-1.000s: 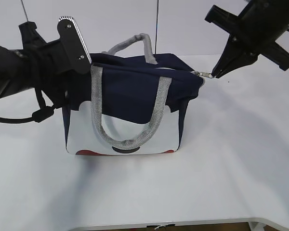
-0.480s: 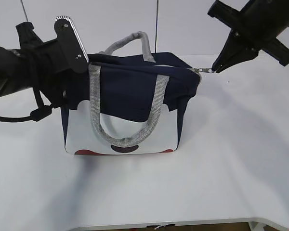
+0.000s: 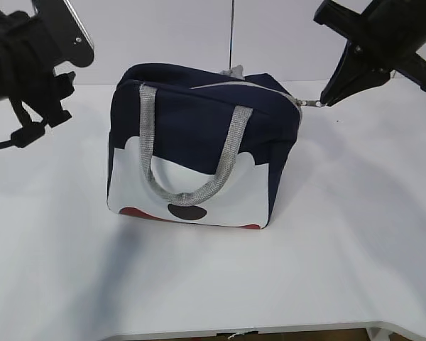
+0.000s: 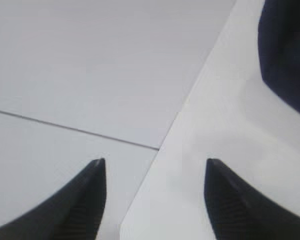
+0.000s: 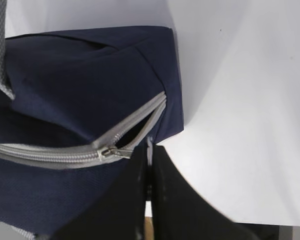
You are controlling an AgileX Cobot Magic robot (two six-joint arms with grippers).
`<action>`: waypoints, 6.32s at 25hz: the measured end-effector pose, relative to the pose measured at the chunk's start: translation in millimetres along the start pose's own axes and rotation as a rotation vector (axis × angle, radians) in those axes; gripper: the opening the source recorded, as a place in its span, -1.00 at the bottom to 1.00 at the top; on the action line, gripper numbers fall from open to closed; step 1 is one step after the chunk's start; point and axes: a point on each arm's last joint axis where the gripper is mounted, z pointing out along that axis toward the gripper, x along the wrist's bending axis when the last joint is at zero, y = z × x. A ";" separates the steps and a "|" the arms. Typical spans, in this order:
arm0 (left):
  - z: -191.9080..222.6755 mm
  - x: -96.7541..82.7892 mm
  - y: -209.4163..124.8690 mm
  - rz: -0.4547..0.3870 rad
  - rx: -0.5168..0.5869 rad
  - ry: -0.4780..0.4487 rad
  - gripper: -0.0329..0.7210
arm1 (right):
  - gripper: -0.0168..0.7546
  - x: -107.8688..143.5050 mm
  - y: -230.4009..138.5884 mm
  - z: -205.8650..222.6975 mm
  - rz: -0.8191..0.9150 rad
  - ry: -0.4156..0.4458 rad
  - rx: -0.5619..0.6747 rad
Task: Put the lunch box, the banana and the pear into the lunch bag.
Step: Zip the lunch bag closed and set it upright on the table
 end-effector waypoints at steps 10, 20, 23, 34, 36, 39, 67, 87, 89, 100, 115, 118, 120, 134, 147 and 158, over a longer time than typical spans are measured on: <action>-71.4 18.8 50.6 0.048 -0.513 -0.443 0.47 | -0.91 3.7 -1.3 -0.1 -0.021 0.041 0.014; -57.0 12.8 104.8 0.091 -0.749 -0.753 0.47 | -0.91 5.2 -2.2 -0.3 -0.038 0.058 0.024; -51.6 -0.4 116.9 0.111 -0.771 -0.799 0.44 | -0.91 5.9 -2.4 -0.3 -0.041 0.066 0.026; -36.6 -38.4 116.6 0.297 -0.725 -0.863 0.25 | -0.91 6.9 -2.9 -0.4 -0.054 0.076 0.031; -29.4 -42.5 115.3 0.306 -0.701 -0.842 0.24 | -0.91 7.3 -3.1 -0.5 -0.057 0.082 0.032; -22.2 -47.1 113.9 0.330 -0.680 -0.826 0.24 | -0.91 7.7 -3.1 -0.5 -0.060 0.085 0.033; -8.4 -37.3 104.8 0.342 -0.621 -0.742 -0.88 | -0.91 9.9 -3.8 -0.8 -0.067 0.111 0.039; 0.9 -28.4 95.9 0.283 -0.576 -0.713 -0.94 | -0.91 -1.2 2.3 -2.8 -0.014 0.050 0.010; 0.8 -28.4 95.7 0.282 -0.573 -0.715 -0.94 | -0.91 -1.8 2.6 -2.5 -0.016 0.043 0.009; 5.3 -23.7 91.4 0.245 -0.536 -0.695 -0.94 | -0.91 -10.7 10.0 17.3 -0.005 -0.004 0.036; 14.4 -16.0 78.6 0.214 -0.488 -0.683 -0.94 | -0.91 -25.6 22.3 69.6 -0.018 -0.010 0.150; 15.7 -14.6 76.8 0.214 -0.482 -0.678 -0.94 | -0.91 -29.2 24.2 79.9 -0.023 -0.005 0.175; 16.1 -14.3 76.4 0.216 -0.480 -0.675 -0.94 | -0.91 -30.9 25.0 86.7 -0.023 0.000 0.191; 16.8 -14.1 75.1 0.223 -0.476 -0.673 -0.94 | -0.91 -39.5 30.2 123.2 -0.062 0.049 0.243; 16.4 -13.5 74.3 0.224 -0.476 -0.678 -0.94 | -0.89 -33.0 33.2 108.9 -0.214 0.072 0.163; 15.9 -11.8 73.3 0.226 -0.476 -0.679 -0.94 | 0.01 -22.9 26.9 80.8 -0.501 0.120 0.134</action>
